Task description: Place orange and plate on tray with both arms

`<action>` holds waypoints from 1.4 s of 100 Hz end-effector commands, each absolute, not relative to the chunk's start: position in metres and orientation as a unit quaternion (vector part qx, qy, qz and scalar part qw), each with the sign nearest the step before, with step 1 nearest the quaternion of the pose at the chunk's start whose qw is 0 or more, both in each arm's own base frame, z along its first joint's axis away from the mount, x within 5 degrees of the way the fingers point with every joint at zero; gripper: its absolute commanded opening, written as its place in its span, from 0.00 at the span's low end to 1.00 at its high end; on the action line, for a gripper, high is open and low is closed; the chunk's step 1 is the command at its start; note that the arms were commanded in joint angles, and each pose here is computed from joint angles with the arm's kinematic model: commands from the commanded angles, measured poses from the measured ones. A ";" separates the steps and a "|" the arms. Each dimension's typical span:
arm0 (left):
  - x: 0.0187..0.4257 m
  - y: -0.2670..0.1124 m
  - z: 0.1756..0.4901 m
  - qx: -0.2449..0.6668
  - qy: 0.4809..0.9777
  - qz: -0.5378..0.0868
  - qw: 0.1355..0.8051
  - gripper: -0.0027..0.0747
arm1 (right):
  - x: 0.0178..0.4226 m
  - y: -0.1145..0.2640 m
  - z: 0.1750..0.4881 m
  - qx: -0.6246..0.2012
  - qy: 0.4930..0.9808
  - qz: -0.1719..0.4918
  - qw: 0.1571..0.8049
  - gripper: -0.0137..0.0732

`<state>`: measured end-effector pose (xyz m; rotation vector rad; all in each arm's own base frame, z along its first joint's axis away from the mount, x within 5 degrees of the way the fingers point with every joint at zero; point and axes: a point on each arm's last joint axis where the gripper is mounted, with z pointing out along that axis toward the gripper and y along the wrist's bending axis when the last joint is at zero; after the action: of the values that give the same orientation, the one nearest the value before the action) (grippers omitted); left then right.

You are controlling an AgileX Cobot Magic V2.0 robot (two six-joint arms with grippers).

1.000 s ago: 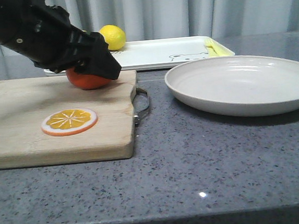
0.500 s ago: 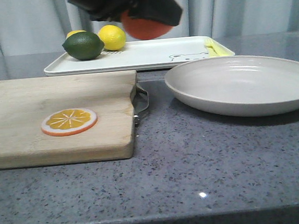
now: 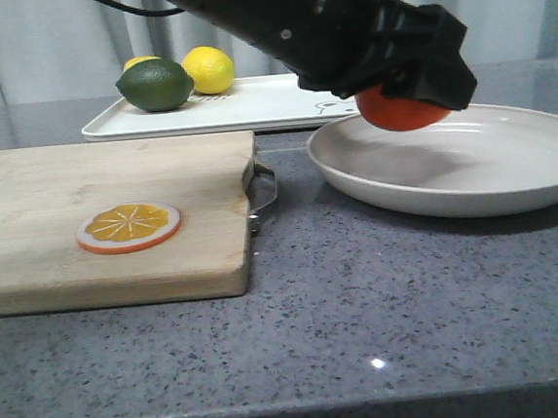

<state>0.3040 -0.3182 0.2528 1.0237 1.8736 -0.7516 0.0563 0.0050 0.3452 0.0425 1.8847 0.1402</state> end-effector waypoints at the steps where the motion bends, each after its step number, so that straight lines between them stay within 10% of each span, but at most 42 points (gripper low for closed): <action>1: 0.300 -0.323 0.277 0.400 0.733 -0.317 0.449 0.25 | 0.059 0.005 0.361 0.013 0.781 0.062 0.622 0.79; 40: 0.300 -0.328 0.260 0.424 0.734 -0.317 0.425 0.29 | 0.059 0.005 0.361 0.013 0.781 0.062 0.622 0.79; 73: 0.299 -0.328 0.260 0.438 0.727 -0.312 0.428 0.86 | 0.059 0.005 0.361 0.013 0.781 0.062 0.622 0.79; 140: 0.287 -0.290 0.357 0.370 0.686 -0.264 0.568 0.87 | 0.059 0.005 0.360 0.013 0.785 0.061 0.616 0.79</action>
<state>0.2985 -0.3075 0.3119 0.9721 1.7012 -0.6416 0.0561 0.0050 0.3444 0.0425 1.8928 0.1398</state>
